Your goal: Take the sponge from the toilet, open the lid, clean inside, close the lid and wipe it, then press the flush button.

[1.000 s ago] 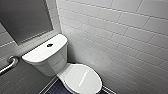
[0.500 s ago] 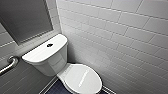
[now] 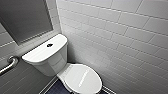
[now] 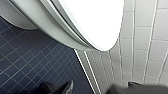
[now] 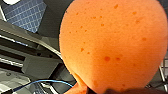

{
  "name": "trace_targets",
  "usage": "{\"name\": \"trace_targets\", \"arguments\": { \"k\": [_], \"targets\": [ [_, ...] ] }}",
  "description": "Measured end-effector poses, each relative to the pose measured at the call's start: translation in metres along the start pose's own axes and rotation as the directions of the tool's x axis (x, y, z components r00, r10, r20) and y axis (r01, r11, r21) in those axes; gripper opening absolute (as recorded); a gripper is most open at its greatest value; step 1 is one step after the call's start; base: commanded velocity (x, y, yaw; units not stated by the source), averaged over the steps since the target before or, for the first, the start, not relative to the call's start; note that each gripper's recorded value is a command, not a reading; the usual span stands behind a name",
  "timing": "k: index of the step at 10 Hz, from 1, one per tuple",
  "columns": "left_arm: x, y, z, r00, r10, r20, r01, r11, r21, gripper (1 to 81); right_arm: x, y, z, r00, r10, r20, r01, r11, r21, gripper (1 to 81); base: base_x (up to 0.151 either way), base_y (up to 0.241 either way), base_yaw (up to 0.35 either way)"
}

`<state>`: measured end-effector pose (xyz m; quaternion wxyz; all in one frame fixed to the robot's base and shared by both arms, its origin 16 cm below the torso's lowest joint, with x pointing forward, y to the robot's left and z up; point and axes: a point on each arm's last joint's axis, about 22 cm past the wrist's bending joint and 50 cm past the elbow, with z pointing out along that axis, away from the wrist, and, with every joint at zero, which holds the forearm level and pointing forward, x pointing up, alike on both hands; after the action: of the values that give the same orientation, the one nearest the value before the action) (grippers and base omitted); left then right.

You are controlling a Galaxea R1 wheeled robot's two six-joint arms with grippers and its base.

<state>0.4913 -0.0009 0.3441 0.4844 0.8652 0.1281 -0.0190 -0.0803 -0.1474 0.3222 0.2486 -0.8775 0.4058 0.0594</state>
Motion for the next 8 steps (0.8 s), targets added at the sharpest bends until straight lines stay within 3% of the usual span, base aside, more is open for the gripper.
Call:
{"name": "trace_targets", "arguments": {
  "k": [2, 8],
  "targets": [
    [0.024, 0.009, 0.009, 0.998, -0.032, -0.052, 0.032, 0.999, -0.011, 81.1, 0.009, 0.002, 0.007, 1.0, -0.017, -0.023, 0.017, 1.0, -0.005, 1.0, 0.0, 0.0, 0.0],
    [0.049, 0.003, 0.025, 0.985, -0.103, -0.137, 0.102, 0.995, -0.013, 81.1, -0.006, -0.01, 0.019, 1.0, -0.013, -0.001, 0.013, 1.0, 0.01, 1.0, 0.0, 0.0, 0.0]
  ]
}}
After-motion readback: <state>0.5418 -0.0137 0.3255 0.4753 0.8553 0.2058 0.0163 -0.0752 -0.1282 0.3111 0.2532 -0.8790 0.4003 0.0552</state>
